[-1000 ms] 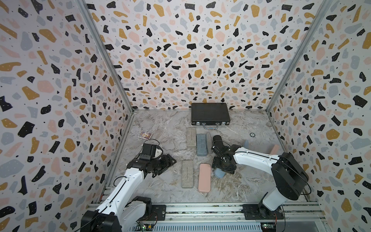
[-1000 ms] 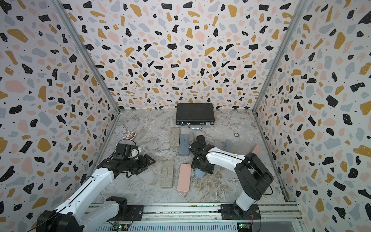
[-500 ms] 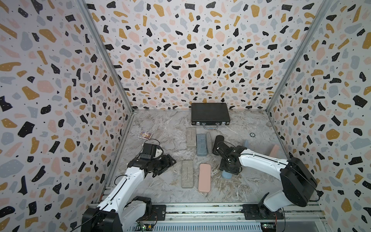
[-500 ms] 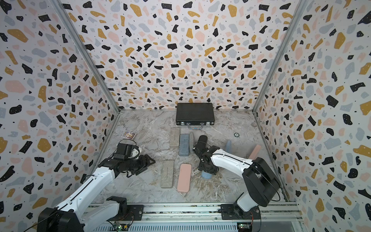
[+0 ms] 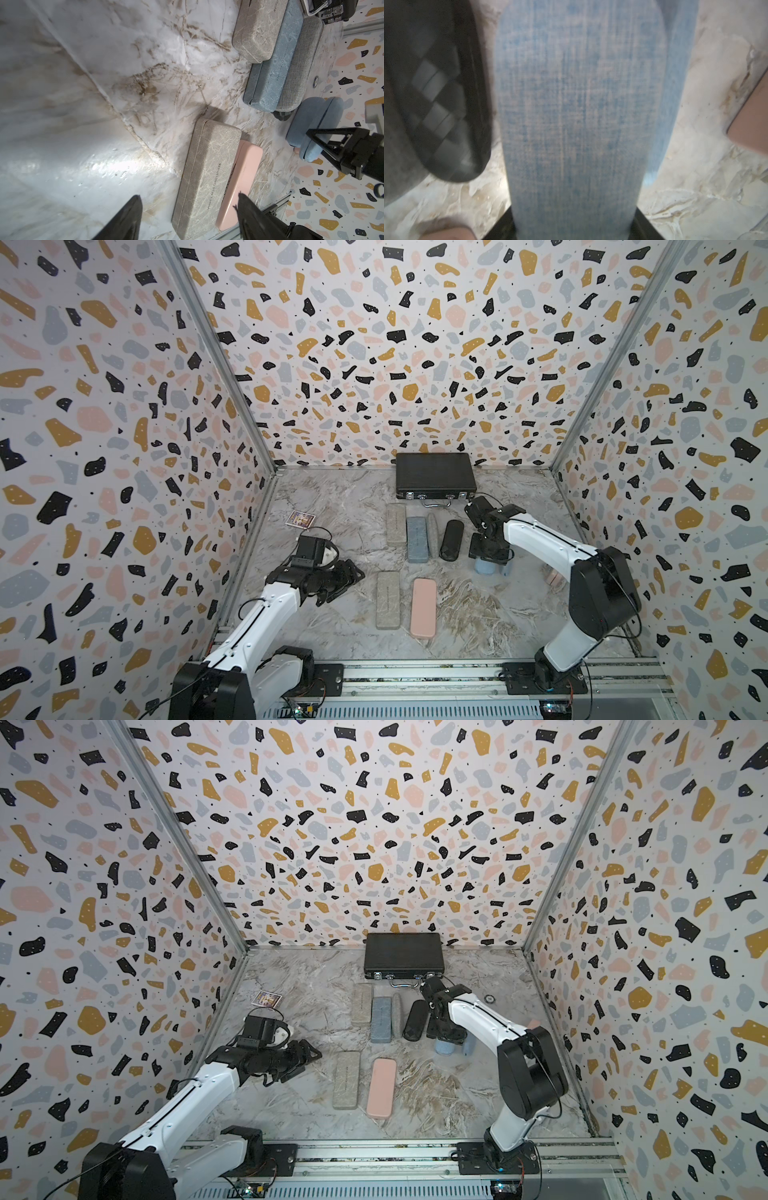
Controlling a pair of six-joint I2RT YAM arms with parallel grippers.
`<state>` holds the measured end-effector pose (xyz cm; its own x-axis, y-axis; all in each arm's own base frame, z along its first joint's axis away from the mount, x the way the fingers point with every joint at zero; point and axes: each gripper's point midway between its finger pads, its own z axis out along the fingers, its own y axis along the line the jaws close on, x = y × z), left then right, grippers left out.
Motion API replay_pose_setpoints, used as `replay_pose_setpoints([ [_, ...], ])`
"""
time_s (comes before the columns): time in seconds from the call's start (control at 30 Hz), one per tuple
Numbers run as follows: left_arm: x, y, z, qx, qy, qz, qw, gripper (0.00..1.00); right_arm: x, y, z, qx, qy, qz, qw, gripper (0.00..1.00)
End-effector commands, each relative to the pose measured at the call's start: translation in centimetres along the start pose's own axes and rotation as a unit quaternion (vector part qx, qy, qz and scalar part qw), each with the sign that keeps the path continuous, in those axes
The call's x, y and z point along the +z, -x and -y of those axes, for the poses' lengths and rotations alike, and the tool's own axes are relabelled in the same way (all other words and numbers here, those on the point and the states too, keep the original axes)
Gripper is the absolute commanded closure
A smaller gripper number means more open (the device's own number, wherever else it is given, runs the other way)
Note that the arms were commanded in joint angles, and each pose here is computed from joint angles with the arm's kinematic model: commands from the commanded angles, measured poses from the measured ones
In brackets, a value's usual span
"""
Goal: Close the glasses case
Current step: Place the glasses case at the center of the board.
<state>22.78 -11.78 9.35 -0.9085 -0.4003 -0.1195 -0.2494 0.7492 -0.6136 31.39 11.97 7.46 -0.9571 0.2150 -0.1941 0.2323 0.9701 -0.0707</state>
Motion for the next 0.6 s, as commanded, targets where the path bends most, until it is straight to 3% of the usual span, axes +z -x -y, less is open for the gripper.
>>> replay_pose_setpoints([
  [0.0,-0.5,1.5,1.0,0.021,-0.002,0.016,1.000,0.27,0.4,2.0,-0.7,-0.037,-0.006,0.003,0.999,0.60],
  [0.27,-0.5,2.0,1.2,0.028,0.005,0.012,1.000,0.28,2.5,4.6,-2.4,-0.043,-0.002,-0.008,0.999,0.54],
  [0.33,-0.4,2.1,1.2,0.028,0.007,0.010,1.000,0.28,2.8,4.6,-2.7,-0.046,0.001,-0.013,0.999,0.46],
  [0.43,-0.4,2.2,1.3,0.028,0.007,0.009,1.000,0.28,2.5,4.7,-2.5,-0.042,-0.002,-0.010,0.999,0.24],
  [0.57,-0.4,2.3,1.5,0.027,0.003,0.010,1.000,0.28,0.8,4.8,-1.8,-0.043,-0.003,0.006,0.999,0.19],
])
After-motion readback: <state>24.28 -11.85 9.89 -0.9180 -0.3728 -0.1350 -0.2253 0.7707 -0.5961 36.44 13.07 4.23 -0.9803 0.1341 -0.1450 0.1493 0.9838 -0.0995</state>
